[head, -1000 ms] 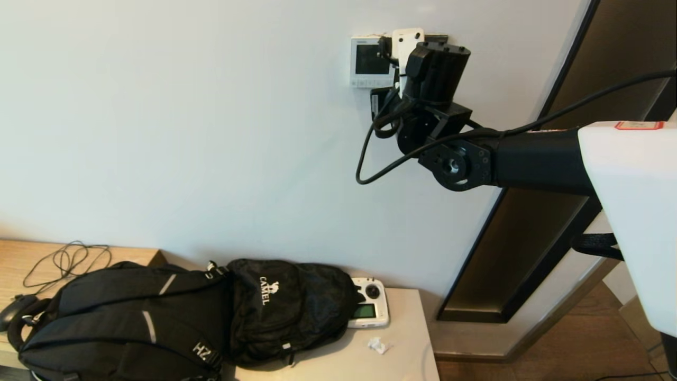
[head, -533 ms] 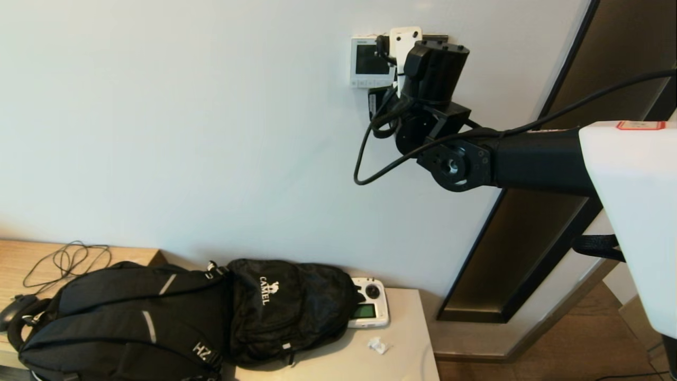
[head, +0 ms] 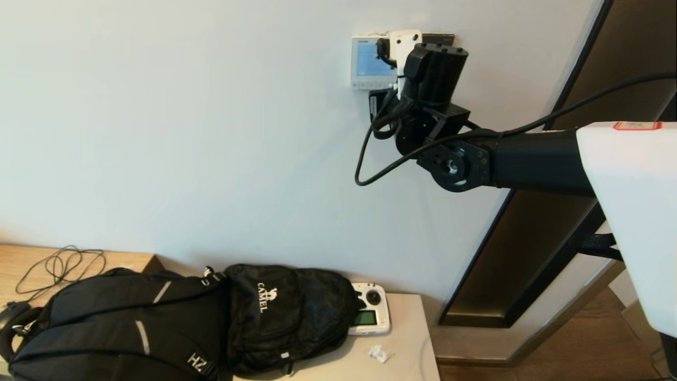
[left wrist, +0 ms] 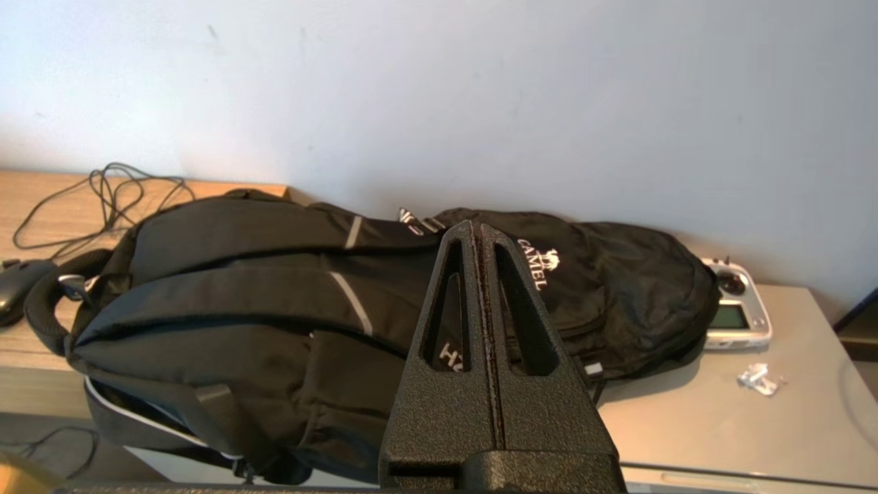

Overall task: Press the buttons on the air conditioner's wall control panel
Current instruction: Turn on the central air conditioner

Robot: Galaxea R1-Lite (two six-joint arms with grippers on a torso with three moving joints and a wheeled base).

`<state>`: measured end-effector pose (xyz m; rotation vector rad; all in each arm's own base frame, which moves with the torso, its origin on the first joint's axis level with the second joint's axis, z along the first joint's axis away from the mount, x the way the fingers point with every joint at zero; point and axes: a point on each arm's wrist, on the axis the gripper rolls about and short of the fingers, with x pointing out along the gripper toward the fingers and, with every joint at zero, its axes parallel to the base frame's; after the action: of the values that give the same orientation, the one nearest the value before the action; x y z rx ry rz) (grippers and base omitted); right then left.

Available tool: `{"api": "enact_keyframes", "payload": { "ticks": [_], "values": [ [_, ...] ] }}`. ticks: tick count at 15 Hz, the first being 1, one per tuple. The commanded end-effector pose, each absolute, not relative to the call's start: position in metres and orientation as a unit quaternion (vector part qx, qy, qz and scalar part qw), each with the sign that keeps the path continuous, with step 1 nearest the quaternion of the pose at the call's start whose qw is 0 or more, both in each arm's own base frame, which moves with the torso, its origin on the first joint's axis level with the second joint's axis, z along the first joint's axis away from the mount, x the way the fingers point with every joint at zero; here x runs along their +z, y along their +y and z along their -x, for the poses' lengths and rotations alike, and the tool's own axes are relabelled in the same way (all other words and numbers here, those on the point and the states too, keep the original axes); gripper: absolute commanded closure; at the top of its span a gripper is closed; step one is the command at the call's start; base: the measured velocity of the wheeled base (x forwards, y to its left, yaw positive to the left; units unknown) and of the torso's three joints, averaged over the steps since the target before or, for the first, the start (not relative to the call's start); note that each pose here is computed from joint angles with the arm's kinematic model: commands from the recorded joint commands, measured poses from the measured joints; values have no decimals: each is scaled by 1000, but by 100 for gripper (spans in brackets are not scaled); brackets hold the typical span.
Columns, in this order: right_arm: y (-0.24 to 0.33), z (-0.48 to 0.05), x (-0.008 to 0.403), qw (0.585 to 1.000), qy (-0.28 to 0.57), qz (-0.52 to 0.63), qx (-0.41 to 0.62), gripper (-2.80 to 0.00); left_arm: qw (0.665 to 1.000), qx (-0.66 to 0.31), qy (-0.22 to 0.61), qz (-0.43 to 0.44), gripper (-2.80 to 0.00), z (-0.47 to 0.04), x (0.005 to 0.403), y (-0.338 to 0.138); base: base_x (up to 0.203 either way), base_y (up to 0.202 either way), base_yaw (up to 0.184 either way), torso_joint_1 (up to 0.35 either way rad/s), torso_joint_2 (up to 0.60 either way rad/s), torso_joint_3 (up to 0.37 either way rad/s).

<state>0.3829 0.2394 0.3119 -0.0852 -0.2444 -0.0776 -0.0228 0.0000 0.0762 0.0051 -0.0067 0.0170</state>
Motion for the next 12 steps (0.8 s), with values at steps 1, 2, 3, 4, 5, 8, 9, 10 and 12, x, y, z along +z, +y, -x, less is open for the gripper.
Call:
{"api": "enact_keyframes", "payload": {
  "ticks": [1, 2, 3, 4, 5, 8, 9, 10, 12],
  "values": [
    [241, -381, 313, 991, -125, 41, -38, 0, 1000, 9, -4, -2, 0, 23, 76, 0, 0, 0, 0, 0, 0, 0],
    [241, -381, 313, 991, -124, 41, -38, 0, 1000, 9, -4, -2, 0, 23, 76, 0, 0, 0, 0, 0, 0, 0],
    [241, -381, 313, 991, -124, 41, -37, 0, 1000, 9, -4, -2, 0, 23, 76, 0, 0, 0, 0, 0, 0, 0],
    [241, -381, 313, 991, -125, 41, -38, 0, 1000, 9, -4, -2, 0, 23, 76, 0, 0, 0, 0, 0, 0, 0],
    [241, -381, 313, 991, -125, 41, -38, 0, 1000, 9, -4, -2, 0, 23, 76, 0, 0, 0, 0, 0, 0, 0],
    [243, -381, 312, 991, -124, 43, -36, 0, 1000, 9, -4, -2, 0, 23, 76, 0, 0, 0, 0, 0, 0, 0],
    [243, -381, 311, 991, -124, 43, -36, 0, 1000, 9, -4, -3, 0, 23, 76, 0, 0, 0, 0, 0, 0, 0],
    [246, -381, 310, 991, -123, 44, -34, 0, 1000, 9, -4, -3, 0, 23, 76, 0, 0, 0, 0, 0, 0, 0],
    [249, -379, 309, 991, -123, 44, -28, 0, 1000, 9, -4, -2, 0, 23, 76, 0, 0, 0, 0, 0, 0, 0]
  ]
}}
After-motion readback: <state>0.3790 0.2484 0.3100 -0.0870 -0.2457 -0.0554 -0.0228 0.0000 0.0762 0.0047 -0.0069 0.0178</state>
